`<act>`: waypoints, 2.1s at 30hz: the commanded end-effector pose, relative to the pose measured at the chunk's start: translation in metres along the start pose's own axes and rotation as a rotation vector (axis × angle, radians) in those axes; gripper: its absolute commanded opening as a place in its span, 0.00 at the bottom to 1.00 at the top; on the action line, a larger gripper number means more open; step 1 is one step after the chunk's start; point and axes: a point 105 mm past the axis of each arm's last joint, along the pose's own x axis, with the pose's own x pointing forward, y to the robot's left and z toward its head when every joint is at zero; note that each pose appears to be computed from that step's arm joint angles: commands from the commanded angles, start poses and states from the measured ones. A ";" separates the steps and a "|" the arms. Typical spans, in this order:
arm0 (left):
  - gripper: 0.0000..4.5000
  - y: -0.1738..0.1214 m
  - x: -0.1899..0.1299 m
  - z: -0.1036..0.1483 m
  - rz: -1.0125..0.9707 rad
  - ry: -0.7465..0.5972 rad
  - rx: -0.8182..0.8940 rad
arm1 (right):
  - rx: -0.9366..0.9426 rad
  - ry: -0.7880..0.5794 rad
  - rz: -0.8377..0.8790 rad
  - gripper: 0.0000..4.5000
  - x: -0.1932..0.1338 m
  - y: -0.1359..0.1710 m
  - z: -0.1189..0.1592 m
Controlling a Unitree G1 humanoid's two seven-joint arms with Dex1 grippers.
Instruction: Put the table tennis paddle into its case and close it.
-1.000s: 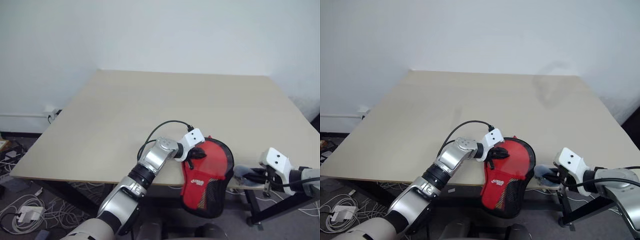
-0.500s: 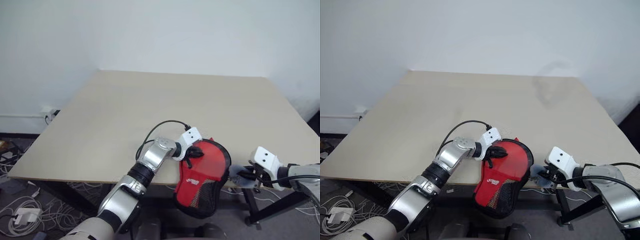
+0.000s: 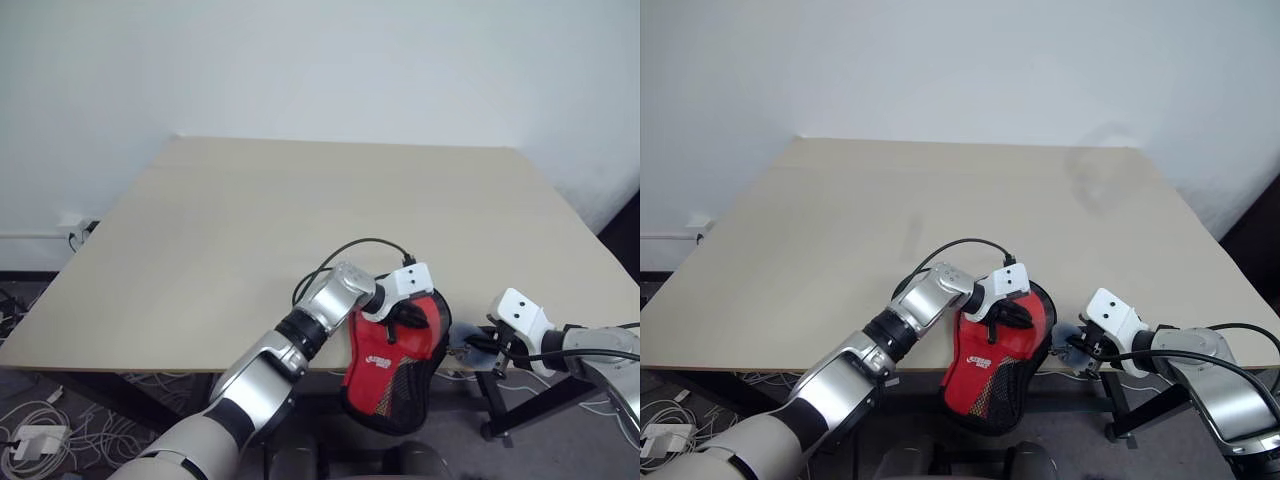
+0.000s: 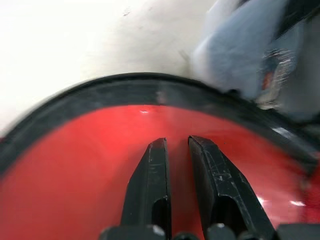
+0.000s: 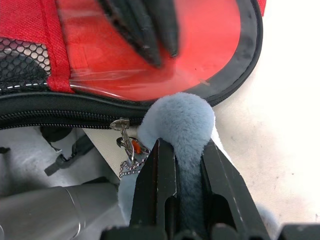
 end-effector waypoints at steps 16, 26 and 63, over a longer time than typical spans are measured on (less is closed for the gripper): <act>0.16 -0.016 0.010 -0.046 -0.052 0.150 -0.005 | 0.012 -0.001 0.158 0.00 -0.034 0.052 -0.015; 0.16 -0.016 0.011 -0.045 -0.046 0.146 -0.012 | 0.054 0.041 -0.016 0.00 -0.013 0.028 -0.021; 0.16 -0.020 0.014 -0.043 -0.044 0.126 -0.018 | 0.737 -0.262 -0.306 0.47 -0.050 -0.067 0.022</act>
